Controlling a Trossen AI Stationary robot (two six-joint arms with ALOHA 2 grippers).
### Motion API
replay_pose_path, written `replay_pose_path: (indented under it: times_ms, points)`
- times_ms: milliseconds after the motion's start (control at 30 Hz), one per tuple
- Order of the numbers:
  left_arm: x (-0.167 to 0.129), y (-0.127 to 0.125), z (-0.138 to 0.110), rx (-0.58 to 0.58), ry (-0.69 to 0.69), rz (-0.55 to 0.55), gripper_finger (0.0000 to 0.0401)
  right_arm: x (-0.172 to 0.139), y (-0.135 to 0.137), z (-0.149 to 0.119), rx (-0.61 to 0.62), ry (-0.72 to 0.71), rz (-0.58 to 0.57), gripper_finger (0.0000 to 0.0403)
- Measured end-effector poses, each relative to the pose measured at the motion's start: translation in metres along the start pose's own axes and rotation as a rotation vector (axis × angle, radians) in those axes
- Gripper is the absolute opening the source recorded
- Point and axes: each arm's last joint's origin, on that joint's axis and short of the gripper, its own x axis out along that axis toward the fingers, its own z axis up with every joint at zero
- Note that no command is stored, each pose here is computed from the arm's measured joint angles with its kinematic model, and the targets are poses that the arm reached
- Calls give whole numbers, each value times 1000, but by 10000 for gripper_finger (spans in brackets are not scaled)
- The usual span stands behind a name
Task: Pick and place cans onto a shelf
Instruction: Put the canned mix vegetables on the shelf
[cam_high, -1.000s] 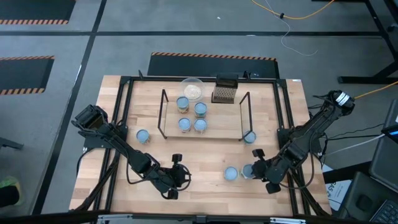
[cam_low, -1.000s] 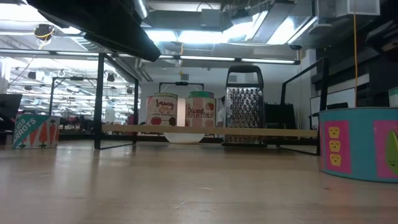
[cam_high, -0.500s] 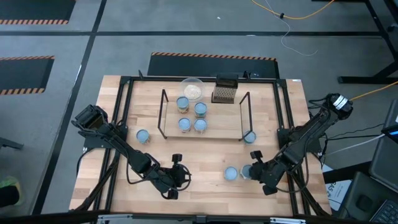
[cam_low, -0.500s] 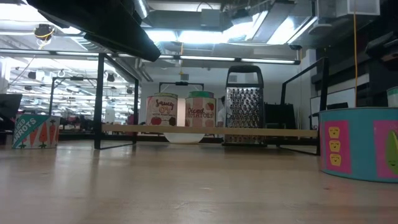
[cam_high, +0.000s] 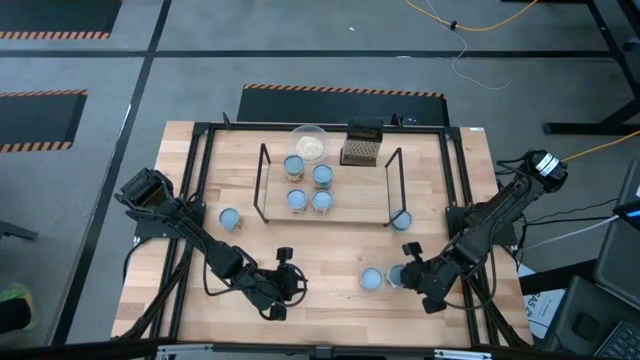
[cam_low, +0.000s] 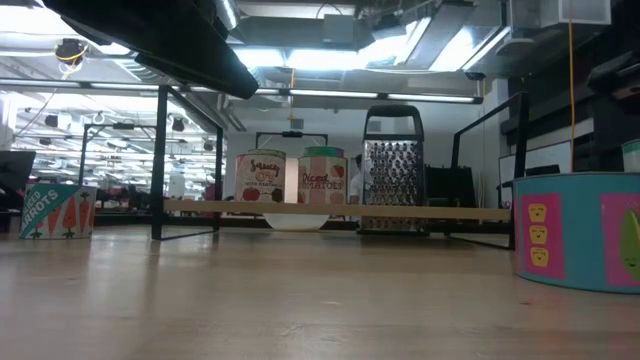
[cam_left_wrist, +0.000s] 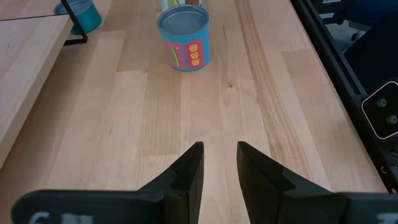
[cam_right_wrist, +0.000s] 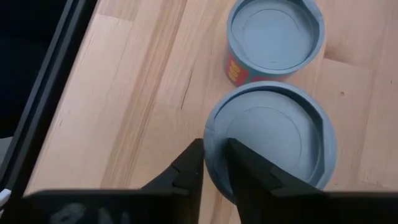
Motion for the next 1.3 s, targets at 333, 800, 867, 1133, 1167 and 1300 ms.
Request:
replay_pose_path:
  times_ms: [333,800,867,1133,1167,1300]
  points:
    - [0,0,0,0,0,0,89,0,1,1,2,-8,11,16]
    - [0,0,0,0,0,0,89,-26,12,28,-52,-33,62,12]
    - [0,0,0,0,0,0,89,-35,12,35,-51,-28,55,13]
    - [0,0,0,0,0,0,89,-81,0,74,-65,-74,-5,15]
    - [0,0,0,0,0,0,89,-87,-3,80,-74,-91,-25,15]
    - [0,0,0,0,0,0,89,-110,-20,99,-148,-146,-114,16]
